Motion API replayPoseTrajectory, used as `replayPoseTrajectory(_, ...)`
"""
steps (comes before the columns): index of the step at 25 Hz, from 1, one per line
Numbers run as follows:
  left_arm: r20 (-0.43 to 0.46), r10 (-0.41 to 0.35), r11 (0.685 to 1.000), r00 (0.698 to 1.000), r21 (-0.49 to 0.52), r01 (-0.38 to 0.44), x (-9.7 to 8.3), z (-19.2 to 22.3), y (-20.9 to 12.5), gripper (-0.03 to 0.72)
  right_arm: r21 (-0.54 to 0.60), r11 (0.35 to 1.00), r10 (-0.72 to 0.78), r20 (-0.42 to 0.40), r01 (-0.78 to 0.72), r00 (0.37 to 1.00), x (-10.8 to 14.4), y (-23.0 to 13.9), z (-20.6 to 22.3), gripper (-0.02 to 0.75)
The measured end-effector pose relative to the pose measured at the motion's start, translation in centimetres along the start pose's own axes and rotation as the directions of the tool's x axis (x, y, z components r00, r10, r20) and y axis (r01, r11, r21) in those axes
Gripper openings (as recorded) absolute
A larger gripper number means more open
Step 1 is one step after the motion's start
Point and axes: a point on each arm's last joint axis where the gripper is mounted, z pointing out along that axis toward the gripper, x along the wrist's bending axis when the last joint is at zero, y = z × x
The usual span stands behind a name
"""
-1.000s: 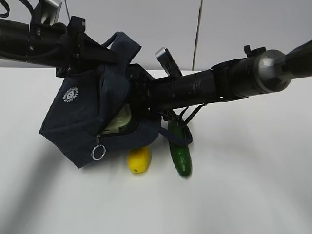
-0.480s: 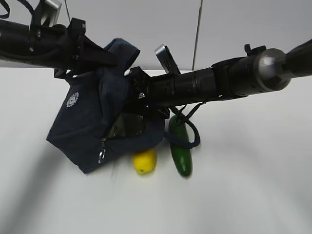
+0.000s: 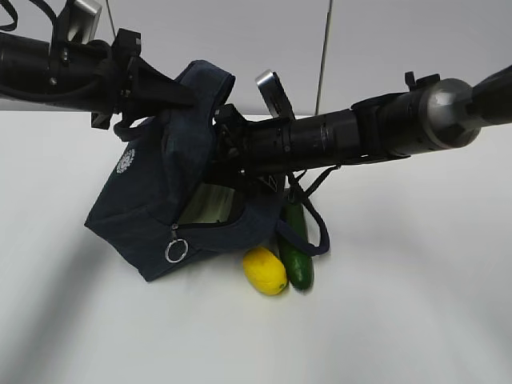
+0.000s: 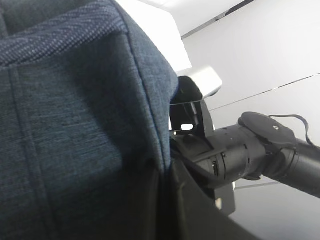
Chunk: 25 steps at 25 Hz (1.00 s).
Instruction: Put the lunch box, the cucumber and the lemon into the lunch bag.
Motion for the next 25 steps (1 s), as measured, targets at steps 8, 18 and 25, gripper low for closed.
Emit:
replayPoseTrajectory(8, -0.001, -0.016, 1.0, 1.0, -0.007, 0.016, 0.2, -0.4, 0.2, -0.006, 0.034, 0.999, 0.019, -0.115, -0.015, 0.993, 0.0, 1.0, -2.3, 0.423)
replayPoseTrajectory(18, -0.01, -0.06, 0.998, 0.998, 0.0, 0.06, 0.5, -0.6, 0.2, -0.006, 0.025, 0.999, 0.03, -0.162, -0.026, 0.986, -0.5, 2.0, -4.3, 0.422)
replayPoseTrajectory(25, -0.009, -0.084, 0.996, 0.996, 0.001, 0.084, 0.7, -0.9, 0.3, -0.006, 0.002, 0.999, 0.033, -0.157, -0.034, 0.987, -1.0, 2.6, -5.2, 0.422)
